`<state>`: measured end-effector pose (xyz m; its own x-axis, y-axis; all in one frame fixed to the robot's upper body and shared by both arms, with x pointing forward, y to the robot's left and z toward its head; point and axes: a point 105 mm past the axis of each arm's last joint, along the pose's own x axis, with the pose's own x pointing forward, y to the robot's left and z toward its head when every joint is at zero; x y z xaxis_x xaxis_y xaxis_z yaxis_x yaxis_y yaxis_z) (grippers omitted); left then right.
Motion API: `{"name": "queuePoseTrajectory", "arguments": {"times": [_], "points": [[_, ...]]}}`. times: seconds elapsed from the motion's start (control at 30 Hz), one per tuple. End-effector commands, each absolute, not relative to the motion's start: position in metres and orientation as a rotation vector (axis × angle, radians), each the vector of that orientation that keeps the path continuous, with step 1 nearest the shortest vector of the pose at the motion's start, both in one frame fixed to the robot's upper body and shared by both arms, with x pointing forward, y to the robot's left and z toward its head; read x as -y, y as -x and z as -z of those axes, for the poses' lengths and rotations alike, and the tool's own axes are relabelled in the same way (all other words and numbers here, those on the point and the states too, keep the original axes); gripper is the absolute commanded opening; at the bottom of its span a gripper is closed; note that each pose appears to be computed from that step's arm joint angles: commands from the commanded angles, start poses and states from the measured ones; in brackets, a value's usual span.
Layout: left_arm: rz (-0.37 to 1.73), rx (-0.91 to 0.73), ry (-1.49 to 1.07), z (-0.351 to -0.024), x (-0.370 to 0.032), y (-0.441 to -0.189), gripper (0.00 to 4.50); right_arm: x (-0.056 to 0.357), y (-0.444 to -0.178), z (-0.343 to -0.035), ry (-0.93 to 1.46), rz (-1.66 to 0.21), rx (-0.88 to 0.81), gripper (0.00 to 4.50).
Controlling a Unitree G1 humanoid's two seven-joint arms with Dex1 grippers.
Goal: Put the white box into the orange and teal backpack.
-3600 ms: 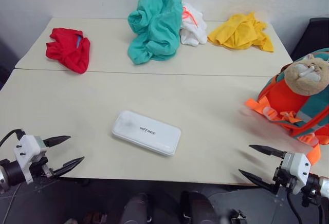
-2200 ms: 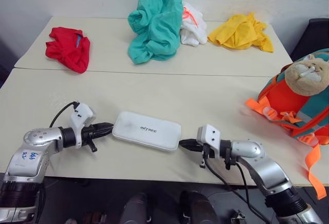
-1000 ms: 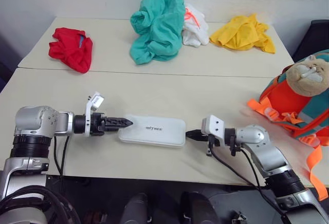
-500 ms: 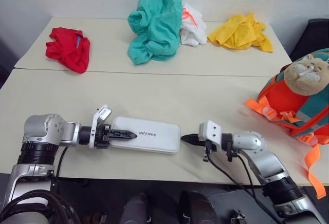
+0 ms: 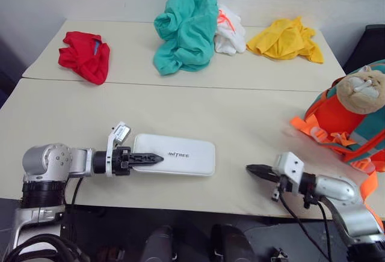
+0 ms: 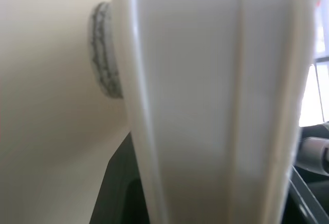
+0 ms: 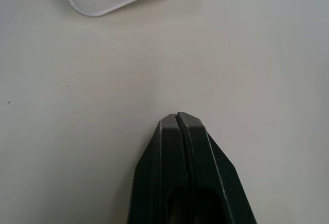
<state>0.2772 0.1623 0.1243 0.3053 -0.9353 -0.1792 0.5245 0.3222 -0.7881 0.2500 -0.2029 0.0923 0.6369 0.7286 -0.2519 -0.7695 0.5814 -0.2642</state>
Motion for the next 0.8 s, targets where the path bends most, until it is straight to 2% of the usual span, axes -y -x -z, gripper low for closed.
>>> {"name": "queuePoseTrajectory", "arguments": {"times": [0.03,0.1,0.17,0.3,0.4,0.5,0.57,0.8], "points": [[1.168,-0.290,0.556,-0.166,-0.169,-0.278,1.35,0.220,-0.227,-0.124,0.262,-0.791,-0.032,0.59],[1.237,-0.242,0.423,-0.162,-0.167,-0.264,1.35,0.236,-0.207,-0.125,0.235,-0.699,-0.043,1.23],[1.290,-0.230,0.337,-0.154,-0.162,-0.251,1.35,0.266,-0.186,-0.126,0.191,-0.518,-0.045,1.98],[1.264,-0.113,0.248,-0.154,-0.156,-0.255,1.35,0.319,-0.155,-0.129,0.157,-0.187,-0.017,3.38],[1.242,-0.089,0.205,-0.152,-0.154,-0.259,1.35,0.349,-0.137,-0.133,0.154,-0.015,0.023,4.43],[1.283,-0.118,0.169,-0.148,-0.152,-0.254,1.35,0.366,-0.136,-0.138,0.186,0.073,0.064,4.50],[1.292,-0.124,0.158,-0.146,-0.152,-0.253,1.35,0.374,-0.149,-0.146,0.206,0.097,0.110,4.50],[1.317,-0.093,0.129,-0.147,-0.158,-0.251,1.35,0.362,-0.224,-0.176,0.171,-0.084,0.209,4.50]]}}
